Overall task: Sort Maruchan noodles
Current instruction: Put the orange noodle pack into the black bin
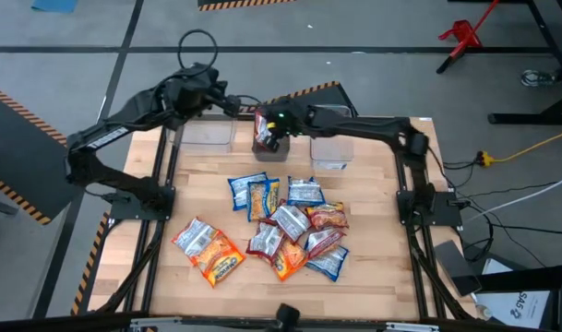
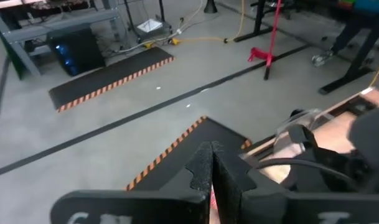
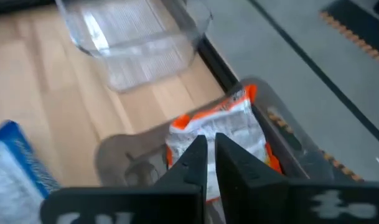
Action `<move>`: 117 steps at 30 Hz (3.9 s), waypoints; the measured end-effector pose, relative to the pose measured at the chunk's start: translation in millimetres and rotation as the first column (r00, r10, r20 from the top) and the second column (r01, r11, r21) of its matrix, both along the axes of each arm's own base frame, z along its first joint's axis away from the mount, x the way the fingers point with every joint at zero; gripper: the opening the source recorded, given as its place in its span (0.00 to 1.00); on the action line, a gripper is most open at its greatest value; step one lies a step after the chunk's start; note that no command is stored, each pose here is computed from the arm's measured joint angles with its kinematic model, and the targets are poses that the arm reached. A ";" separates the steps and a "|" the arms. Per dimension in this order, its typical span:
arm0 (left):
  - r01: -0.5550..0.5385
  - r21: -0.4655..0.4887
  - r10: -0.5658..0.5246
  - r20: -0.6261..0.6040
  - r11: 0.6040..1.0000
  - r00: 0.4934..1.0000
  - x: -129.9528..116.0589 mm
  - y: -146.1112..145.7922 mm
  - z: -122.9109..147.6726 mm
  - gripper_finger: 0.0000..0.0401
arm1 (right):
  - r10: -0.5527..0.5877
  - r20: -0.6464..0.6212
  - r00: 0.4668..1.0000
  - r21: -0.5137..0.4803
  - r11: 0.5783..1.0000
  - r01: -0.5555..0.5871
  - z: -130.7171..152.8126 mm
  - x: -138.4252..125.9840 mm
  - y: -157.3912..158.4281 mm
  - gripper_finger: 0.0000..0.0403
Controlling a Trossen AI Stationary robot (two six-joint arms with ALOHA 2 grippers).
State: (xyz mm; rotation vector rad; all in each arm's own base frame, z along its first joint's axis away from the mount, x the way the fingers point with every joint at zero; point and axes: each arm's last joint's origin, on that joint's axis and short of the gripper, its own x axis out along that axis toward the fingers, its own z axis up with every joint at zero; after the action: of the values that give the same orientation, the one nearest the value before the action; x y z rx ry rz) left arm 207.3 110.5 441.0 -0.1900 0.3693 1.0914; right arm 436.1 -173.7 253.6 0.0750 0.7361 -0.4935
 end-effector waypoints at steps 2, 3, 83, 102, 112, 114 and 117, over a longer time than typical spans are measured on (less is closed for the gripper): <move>-0.007 -0.011 0.007 -0.033 1.000 0.999 -1.4 -0.4 -2.8 0.00 | -0.004 -0.006 1.000 0.004 1.000 0.004 -6.7 9.8 -7.0 0.02; -0.008 -0.020 0.007 -0.053 1.000 0.999 -1.9 -0.6 -4.8 0.00 | -0.004 -0.017 1.000 0.020 1.000 0.004 -10.9 12.3 -10.1 0.01; 0.064 -0.113 -0.088 -0.223 0.992 0.971 -13.2 6.5 -16.6 0.00 | 0.378 -0.256 0.890 -0.215 0.875 -0.434 -22.3 31.8 -76.9 0.00; 0.073 -0.130 -0.104 -0.245 0.989 0.964 -14.3 5.8 -18.5 0.00 | 0.480 -0.436 0.761 -0.068 0.826 -0.559 -82.9 31.2 -79.1 0.00; 0.071 -0.123 -0.101 -0.261 0.990 0.960 -16.0 8.4 -18.4 0.00 | 0.491 -0.309 0.815 -0.088 0.838 -0.539 -23.6 33.2 -75.8 0.00; 0.069 -0.123 -0.100 -0.262 0.990 0.960 -16.0 8.3 -18.6 0.00 | 0.518 -0.282 0.808 -0.024 0.838 -0.546 -24.4 30.5 -72.5 0.00; 0.071 -0.126 -0.102 -0.263 0.990 0.959 -16.0 8.2 -18.8 0.00 | 0.547 -0.287 0.786 0.028 0.825 -0.564 -34.3 31.9 -68.3 0.00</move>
State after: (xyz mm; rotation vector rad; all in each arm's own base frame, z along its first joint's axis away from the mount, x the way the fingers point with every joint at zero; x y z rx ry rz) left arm 191.2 118.7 422.2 -0.1258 0.6802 1.0114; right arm 468.0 -242.0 219.2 -0.2744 0.9787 0.0510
